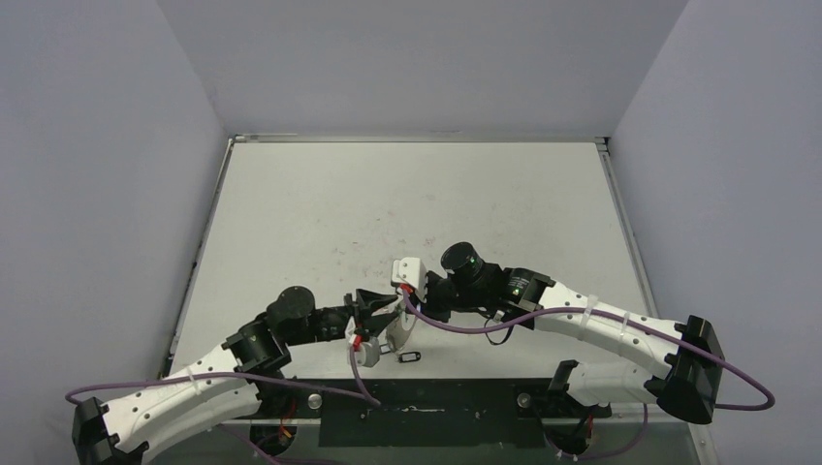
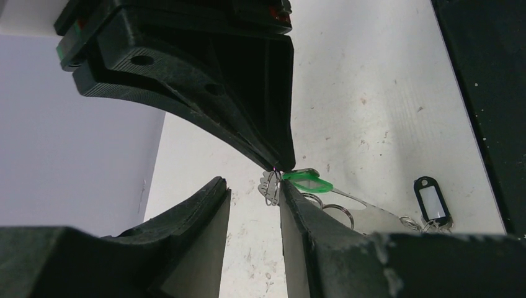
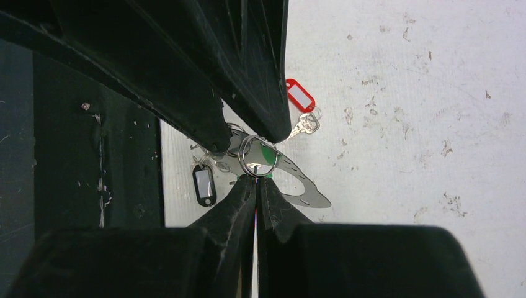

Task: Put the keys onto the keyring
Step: Adjust the key on the keyring.

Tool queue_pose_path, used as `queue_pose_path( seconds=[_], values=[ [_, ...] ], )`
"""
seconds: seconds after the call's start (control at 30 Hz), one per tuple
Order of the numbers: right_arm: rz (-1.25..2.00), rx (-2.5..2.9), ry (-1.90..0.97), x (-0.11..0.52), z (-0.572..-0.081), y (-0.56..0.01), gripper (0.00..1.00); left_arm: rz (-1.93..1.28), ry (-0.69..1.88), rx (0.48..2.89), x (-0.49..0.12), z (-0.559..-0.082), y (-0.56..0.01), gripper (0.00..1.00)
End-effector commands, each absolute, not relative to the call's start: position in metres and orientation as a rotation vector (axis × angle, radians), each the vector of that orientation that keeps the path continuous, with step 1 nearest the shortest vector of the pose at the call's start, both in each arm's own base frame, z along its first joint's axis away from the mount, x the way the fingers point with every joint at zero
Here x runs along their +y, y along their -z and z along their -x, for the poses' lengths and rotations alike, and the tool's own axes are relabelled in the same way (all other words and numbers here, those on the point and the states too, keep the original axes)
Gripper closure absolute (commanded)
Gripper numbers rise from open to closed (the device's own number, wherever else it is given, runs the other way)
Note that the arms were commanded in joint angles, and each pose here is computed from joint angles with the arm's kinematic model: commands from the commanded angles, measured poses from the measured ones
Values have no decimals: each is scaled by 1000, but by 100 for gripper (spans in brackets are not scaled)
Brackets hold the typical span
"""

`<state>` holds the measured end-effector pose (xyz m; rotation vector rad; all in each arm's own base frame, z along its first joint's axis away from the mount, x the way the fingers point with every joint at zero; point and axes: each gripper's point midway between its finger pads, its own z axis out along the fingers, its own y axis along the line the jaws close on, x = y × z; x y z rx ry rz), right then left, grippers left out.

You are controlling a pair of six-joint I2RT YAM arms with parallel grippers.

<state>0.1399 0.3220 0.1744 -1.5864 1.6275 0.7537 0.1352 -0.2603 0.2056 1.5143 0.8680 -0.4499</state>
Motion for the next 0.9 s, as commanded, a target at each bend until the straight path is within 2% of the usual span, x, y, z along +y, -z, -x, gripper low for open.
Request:
queue_pose_path(
  seconds=[0.0,0.33,0.53,0.63,0.8,0.87],
  values=[
    [1546,1543,-794,338,-142,-202,100,-1542,446,815,-266,-131,-223,67],
    [1550,1542,-797,339,-141,-202,100,-1623,388,854,-269,-134,-210,67],
    [1554,1538,-803,340,-140,-203,100,-1644,307,873,-273,-142,-208,73],
    [1558,1540,-801,339,-140,-202,100,-1656,272,881,-275,-144,-207,79],
    [1560,1540,-795,338,-140,-202,100,-1661,242,892,-275,-145,-208,99],
    [1562,1540,-789,338,-141,-201,100,-1666,242,900,-273,-144,-209,100]
  ],
)
